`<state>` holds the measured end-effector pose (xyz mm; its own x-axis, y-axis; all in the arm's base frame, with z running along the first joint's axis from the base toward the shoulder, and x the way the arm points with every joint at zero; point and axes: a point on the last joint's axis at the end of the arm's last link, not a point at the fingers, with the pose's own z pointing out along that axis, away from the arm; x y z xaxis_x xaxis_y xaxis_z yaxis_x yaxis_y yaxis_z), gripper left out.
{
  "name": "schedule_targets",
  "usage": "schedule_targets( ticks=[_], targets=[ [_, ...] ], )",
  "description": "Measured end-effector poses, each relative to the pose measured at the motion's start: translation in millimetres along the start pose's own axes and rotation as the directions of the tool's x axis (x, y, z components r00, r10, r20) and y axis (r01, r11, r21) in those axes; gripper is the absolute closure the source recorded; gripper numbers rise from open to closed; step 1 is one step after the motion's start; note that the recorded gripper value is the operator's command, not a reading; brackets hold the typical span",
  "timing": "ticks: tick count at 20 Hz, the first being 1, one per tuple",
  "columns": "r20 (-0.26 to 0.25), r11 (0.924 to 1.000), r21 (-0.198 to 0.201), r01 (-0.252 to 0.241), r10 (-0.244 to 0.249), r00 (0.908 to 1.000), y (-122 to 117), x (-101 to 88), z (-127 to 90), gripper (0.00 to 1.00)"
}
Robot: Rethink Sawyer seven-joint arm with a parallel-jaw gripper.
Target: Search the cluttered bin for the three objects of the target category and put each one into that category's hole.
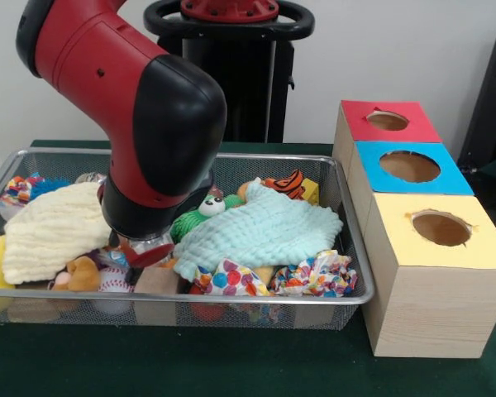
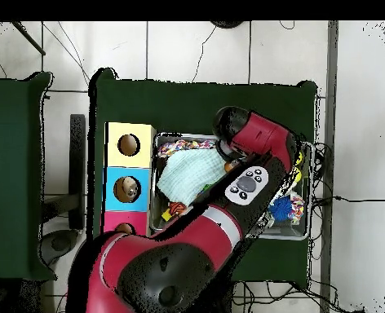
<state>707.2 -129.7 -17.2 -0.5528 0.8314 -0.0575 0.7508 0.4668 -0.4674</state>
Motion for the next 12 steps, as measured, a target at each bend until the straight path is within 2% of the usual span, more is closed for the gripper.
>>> schedule_targets(
  ticks=[6,7,12],
  targets=[
    [-0.027,0.9985,0.051,0.018,-0.017,0.9995,-5.9,5.1,4.3,0.00],
    [-0.027,0.9983,0.055,0.020,-0.018,0.9995,-6.4,5.3,5.2,1.00],
    [-0.025,0.9977,0.065,0.020,-0.019,0.9995,-7.8,5.3,8.7,1.00]
  ],
)
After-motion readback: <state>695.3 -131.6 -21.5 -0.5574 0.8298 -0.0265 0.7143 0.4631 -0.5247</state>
